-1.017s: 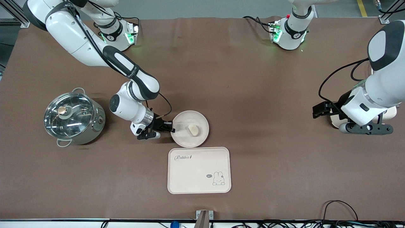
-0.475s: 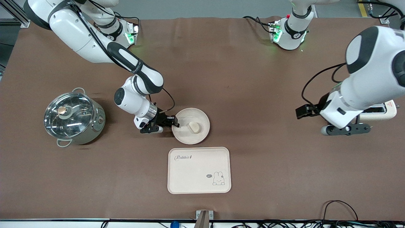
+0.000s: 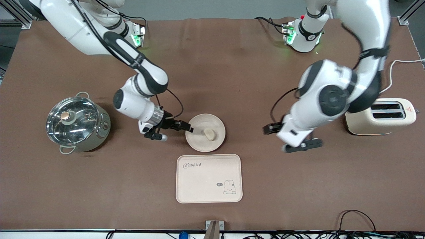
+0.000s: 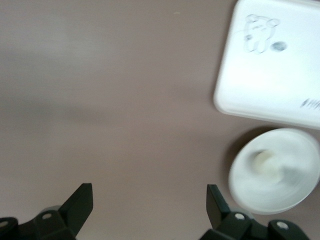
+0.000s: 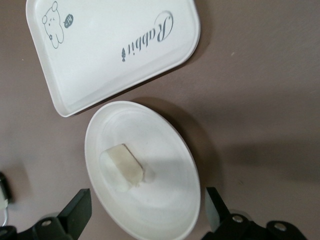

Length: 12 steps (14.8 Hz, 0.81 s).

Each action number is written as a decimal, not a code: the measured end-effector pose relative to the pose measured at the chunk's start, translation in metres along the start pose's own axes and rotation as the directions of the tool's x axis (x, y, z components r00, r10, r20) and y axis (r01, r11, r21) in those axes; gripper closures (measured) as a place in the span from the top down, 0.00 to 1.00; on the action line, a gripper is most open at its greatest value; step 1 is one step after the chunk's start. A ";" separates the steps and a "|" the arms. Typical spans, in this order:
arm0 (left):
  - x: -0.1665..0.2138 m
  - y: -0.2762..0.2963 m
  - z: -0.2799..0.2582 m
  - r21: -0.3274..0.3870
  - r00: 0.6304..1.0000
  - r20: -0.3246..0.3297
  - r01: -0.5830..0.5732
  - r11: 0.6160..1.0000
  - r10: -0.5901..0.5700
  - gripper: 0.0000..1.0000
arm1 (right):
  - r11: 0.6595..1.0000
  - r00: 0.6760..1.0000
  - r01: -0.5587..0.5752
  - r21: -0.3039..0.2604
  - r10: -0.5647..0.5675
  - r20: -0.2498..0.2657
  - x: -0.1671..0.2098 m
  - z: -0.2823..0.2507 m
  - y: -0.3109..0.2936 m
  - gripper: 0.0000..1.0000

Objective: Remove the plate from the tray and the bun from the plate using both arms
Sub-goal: 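Release the plate with the right gripper while the left gripper reaches the bun, then grasp the white bun with the left gripper while the right gripper withdraws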

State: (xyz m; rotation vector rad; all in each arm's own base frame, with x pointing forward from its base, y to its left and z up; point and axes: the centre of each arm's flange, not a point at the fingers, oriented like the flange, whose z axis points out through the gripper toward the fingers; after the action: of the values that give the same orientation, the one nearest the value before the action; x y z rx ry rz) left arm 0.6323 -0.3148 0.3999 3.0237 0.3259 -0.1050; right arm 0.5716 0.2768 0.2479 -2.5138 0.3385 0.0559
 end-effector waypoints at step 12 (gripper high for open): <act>-0.102 0.167 0.185 -0.107 0.943 -0.135 0.292 0.950 -0.305 0.83 | 0.858 0.972 0.222 -0.463 -0.231 0.038 0.073 -0.296 0.023 1.00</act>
State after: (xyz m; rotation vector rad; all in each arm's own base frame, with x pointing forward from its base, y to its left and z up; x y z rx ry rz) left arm 0.5584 -0.5174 0.2398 2.8797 0.7820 0.1137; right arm 0.6257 0.0740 0.4695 -3.0170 0.0282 0.0199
